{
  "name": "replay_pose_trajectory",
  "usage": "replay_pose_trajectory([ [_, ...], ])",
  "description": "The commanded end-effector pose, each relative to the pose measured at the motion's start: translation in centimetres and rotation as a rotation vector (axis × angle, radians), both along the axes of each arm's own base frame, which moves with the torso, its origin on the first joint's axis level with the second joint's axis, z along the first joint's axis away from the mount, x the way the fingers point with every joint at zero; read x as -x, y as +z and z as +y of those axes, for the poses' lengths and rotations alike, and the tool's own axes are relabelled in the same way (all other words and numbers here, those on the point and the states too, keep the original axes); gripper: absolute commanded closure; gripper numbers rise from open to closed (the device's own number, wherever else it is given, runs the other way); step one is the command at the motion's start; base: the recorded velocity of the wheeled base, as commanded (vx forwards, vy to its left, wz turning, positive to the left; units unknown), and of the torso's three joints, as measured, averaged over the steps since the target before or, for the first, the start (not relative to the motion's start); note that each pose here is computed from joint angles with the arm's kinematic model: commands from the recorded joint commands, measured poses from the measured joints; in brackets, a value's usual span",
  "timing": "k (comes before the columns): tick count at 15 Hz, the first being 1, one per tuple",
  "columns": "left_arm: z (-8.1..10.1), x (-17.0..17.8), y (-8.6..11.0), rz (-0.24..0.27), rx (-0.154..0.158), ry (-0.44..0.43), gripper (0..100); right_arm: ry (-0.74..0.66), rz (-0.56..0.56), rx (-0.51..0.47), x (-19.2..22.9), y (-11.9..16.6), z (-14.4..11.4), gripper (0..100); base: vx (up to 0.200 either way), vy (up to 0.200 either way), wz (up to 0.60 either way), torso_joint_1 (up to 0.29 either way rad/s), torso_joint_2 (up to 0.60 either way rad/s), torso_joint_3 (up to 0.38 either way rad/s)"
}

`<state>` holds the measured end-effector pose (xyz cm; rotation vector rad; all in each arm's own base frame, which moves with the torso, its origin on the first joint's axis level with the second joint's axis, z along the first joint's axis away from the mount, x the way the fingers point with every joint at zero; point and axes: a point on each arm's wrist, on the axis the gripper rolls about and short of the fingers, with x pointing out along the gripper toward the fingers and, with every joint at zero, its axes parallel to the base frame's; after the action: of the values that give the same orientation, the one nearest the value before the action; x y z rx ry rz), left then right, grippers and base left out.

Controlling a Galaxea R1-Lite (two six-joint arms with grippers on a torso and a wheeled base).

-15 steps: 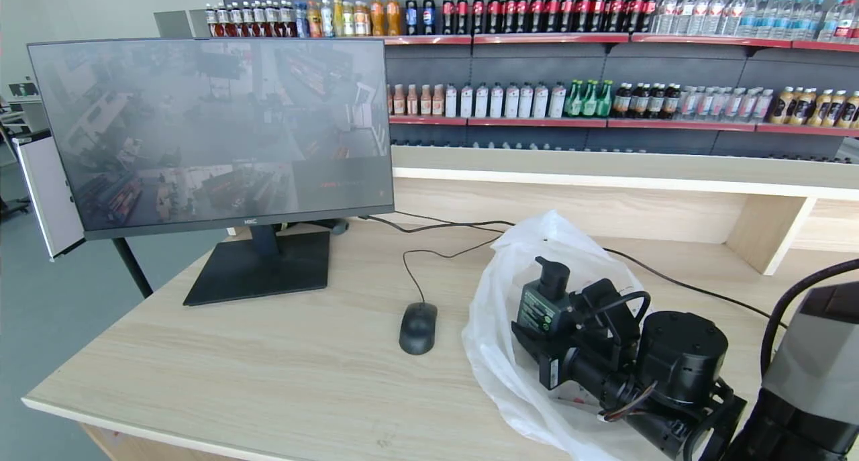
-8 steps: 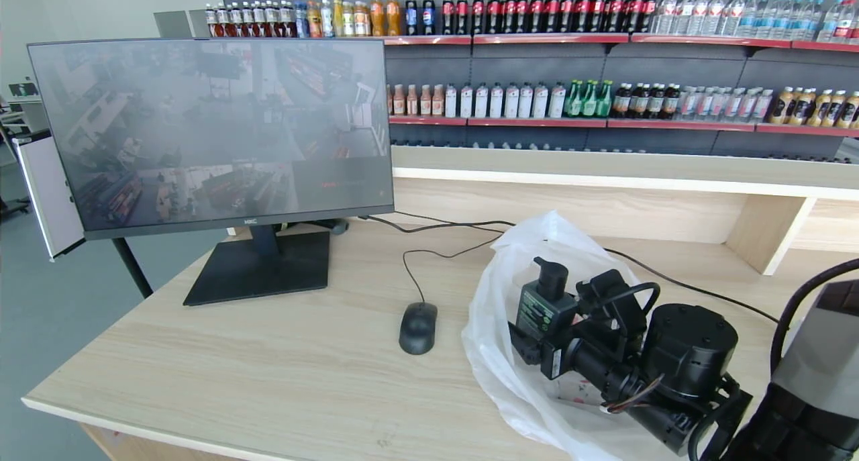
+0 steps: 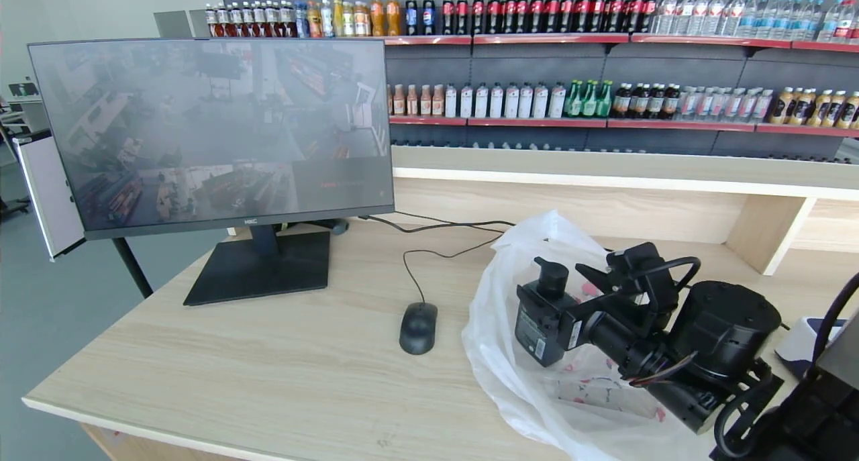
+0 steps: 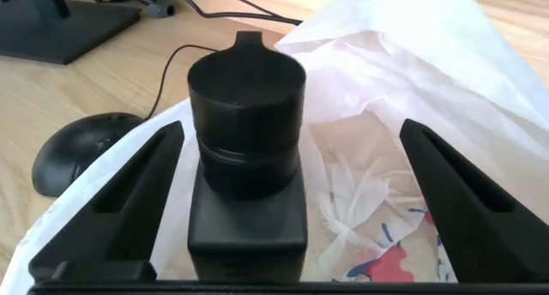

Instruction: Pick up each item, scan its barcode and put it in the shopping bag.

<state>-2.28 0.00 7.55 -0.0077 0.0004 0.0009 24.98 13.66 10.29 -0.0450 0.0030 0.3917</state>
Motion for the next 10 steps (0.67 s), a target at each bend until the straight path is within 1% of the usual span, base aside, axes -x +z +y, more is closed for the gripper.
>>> replay_pose_trajectory([
  [1, 0.0, 0.0, 0.0, 0.0, 0.0, 0.001, 100, -0.025, -0.044, -0.023, 0.4, 1.5, -1.0, 0, 0.0, 0.0, 0.0, 0.0, 0.0, 0.0],
  [5, 0.0, 0.0, 0.0, 0.0, -0.003, -0.001, 100, -0.025, -0.088, -0.048, 1.9, 3.1, -1.8, 0, 0.0, 0.0, 0.0, 0.0, 0.0, 0.0],
  [7, 0.0, 0.0, 0.0, 0.0, 0.003, 0.001, 100, -0.025, -0.101, -0.059, 2.9, 3.7, -2.3, 0, 0.0, 0.0, 0.0, 0.0, 0.0, 0.0],
  [10, 0.0, 0.0, 0.0, 0.0, 0.003, 0.001, 100, -0.025, -0.112, -0.067, 3.2, 4.1, -2.5, 0, -0.2, 0.0, 0.0, 0.009, 0.0, -0.001],
])
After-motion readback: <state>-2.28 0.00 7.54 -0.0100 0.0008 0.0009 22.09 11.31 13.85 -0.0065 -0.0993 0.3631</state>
